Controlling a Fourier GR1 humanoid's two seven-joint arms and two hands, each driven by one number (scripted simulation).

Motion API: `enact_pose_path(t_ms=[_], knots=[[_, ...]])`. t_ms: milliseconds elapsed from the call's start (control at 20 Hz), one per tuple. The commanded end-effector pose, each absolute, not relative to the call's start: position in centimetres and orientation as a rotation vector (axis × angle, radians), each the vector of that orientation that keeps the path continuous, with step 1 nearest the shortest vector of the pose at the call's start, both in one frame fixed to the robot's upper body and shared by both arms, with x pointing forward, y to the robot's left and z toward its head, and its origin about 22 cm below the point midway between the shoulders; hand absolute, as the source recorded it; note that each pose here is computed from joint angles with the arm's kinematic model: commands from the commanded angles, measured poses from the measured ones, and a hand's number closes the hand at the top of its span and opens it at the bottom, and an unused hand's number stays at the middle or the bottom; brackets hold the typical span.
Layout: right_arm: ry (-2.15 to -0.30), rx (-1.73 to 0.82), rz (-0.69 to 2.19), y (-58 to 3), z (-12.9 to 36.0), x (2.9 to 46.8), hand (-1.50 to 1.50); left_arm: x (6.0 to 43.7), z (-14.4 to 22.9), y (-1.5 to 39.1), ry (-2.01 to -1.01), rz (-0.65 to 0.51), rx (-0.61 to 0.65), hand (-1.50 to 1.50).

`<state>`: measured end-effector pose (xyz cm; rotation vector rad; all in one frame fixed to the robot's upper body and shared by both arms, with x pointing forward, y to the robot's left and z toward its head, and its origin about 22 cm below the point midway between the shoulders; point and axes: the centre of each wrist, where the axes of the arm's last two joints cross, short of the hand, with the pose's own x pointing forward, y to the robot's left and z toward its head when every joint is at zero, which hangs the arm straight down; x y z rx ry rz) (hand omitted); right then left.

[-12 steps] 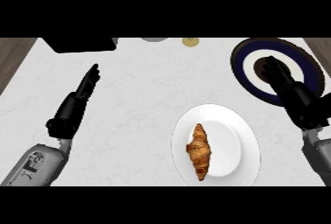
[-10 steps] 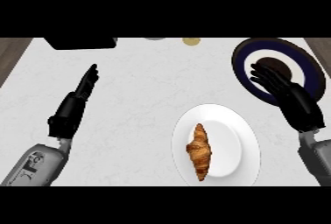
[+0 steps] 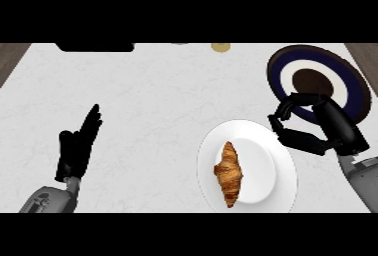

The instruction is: Pick the croissant from the plate and place it in the plate

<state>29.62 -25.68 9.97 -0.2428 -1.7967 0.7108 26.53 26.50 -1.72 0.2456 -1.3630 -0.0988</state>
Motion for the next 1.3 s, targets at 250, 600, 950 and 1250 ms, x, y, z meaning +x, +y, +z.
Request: enact_pose_path(t_ms=[250,600,950,1250], knots=[[-1.907,0.234,0.227,-20.6,0.1,22.4,-1.50,25.6,-2.6,25.6,-1.290,-0.020,0.257,0.00],[-1.823,-0.074,0.847,-23.6,1.9,24.2,-1.50,25.1,-1.7,25.0,-1.286,-0.028,0.232,0.00],[-1.653,-0.292,1.120,-22.0,7.8,25.5,-1.50,24.2,-1.8,25.2,-1.277,-0.048,0.247,0.00],[-1.388,-0.237,1.342,-19.7,8.4,24.6,-1.50,24.9,-1.7,25.1,-1.274,-0.017,0.250,0.00]])
